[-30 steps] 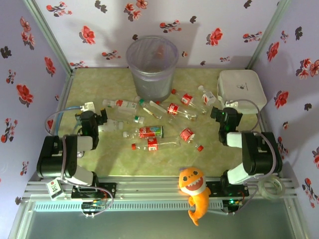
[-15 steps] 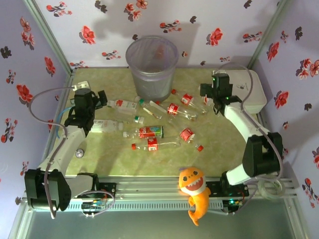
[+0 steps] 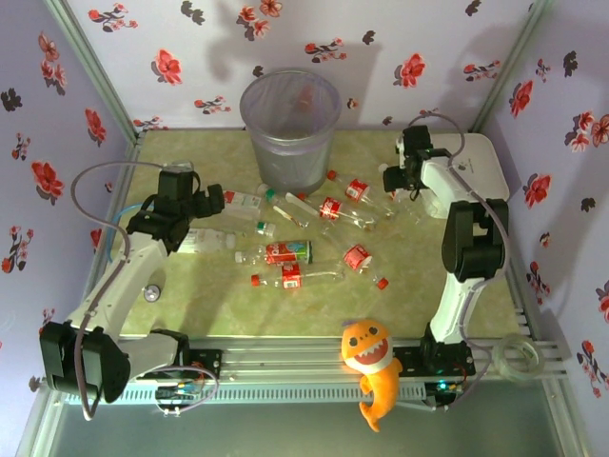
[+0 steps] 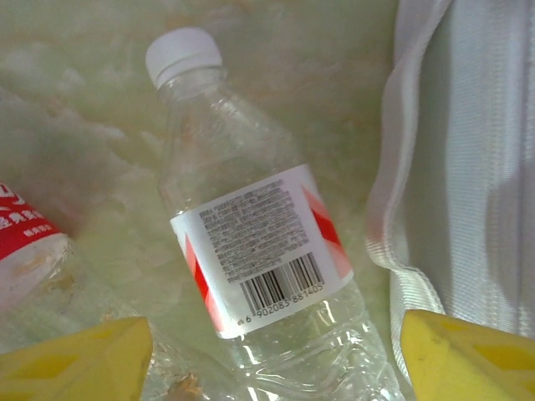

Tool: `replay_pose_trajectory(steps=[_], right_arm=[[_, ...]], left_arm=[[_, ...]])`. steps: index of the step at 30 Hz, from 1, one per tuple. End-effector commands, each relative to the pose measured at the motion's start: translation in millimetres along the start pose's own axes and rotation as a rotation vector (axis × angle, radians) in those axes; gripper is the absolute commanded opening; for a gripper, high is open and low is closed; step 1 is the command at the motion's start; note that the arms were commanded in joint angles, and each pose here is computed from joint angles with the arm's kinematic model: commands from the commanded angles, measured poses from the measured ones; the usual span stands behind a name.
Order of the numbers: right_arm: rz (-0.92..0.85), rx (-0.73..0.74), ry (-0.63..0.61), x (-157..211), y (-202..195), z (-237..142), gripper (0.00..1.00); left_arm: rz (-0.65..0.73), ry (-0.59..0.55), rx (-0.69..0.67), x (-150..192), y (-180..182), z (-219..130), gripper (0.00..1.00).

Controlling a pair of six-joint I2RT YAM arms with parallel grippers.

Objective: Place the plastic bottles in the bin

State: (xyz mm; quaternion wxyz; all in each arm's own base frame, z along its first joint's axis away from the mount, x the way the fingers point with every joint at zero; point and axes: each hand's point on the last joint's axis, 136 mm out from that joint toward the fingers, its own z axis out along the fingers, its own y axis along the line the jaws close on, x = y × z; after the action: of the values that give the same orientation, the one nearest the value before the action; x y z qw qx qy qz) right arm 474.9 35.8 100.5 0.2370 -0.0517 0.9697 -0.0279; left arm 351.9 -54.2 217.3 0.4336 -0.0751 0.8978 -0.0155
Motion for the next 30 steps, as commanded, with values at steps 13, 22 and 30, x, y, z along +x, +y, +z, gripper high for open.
replay_pose_trajectory(steps=[13,22,30], right_arm=[[-0.031,-0.061,0.141,18,4,44,0.74],[-0.023,-0.094,0.148,17,9,46,0.64],[-0.007,-0.098,0.030,-14,8,1,0.62]], left_arm=[[-0.047,0.011,0.117,-8,-25,-3,0.97],[-0.074,-0.008,0.171,-18,-35,-8,0.98],[-0.187,-0.153,0.442,-88,-83,-38,0.95]])
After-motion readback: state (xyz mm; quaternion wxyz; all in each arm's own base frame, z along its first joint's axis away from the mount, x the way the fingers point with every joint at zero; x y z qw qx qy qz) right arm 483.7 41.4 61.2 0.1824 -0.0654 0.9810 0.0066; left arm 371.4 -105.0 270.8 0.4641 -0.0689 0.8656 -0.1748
